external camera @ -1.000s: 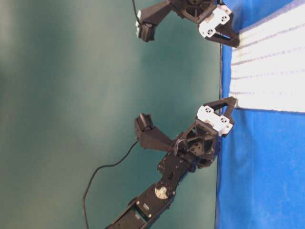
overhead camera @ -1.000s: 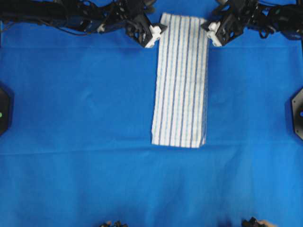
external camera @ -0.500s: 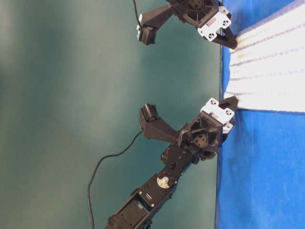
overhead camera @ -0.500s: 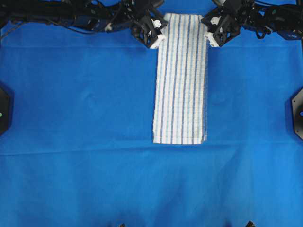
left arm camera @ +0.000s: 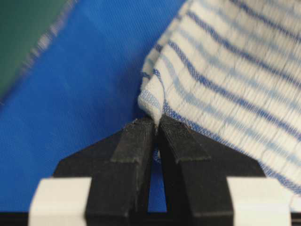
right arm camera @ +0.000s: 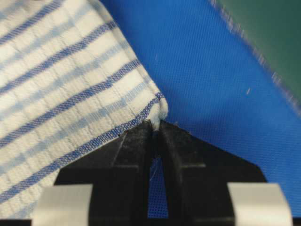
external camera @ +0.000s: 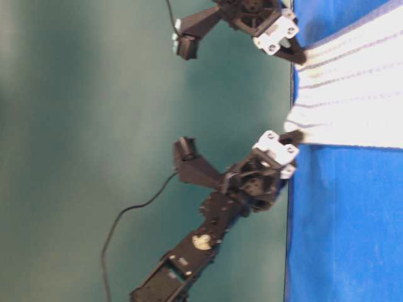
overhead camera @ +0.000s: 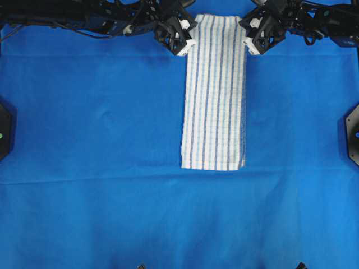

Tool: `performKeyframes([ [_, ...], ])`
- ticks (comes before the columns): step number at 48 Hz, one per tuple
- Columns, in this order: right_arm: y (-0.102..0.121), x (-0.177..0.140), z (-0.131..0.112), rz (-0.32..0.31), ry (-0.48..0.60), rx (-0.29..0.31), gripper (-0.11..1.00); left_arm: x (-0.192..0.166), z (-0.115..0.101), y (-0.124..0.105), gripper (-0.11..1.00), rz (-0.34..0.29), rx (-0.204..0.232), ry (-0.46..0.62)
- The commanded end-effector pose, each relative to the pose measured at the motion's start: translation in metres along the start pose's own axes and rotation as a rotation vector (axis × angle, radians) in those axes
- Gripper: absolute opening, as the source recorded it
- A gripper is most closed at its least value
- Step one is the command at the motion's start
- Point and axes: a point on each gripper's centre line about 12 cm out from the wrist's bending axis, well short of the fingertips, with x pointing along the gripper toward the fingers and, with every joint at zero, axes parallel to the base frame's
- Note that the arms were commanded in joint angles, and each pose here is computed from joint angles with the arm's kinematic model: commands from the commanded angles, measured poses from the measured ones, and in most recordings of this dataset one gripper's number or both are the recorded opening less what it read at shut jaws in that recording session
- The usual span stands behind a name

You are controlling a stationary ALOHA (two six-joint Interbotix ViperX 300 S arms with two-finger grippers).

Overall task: Fold the blue towel.
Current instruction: 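Grasp the strip's far-end corners with both grippers, then fold the far end toward the near end with both grippers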

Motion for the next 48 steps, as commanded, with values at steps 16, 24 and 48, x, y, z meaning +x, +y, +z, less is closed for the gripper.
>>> performKeyframes([
  [16,-0.003,-0.018,0.024,-0.014,-0.076,-0.009,0.08,-0.023,0.031,0.004,0.01,0.007,0.019,-0.06],
  [24,0.007,-0.032,0.027,0.003,-0.101,-0.023,0.08,-0.036,0.032,-0.008,0.01,-0.013,0.033,-0.064],
  [48,0.089,-0.099,0.009,0.182,-0.12,-0.111,0.08,-0.097,0.021,-0.084,0.01,-0.154,0.132,-0.082],
])
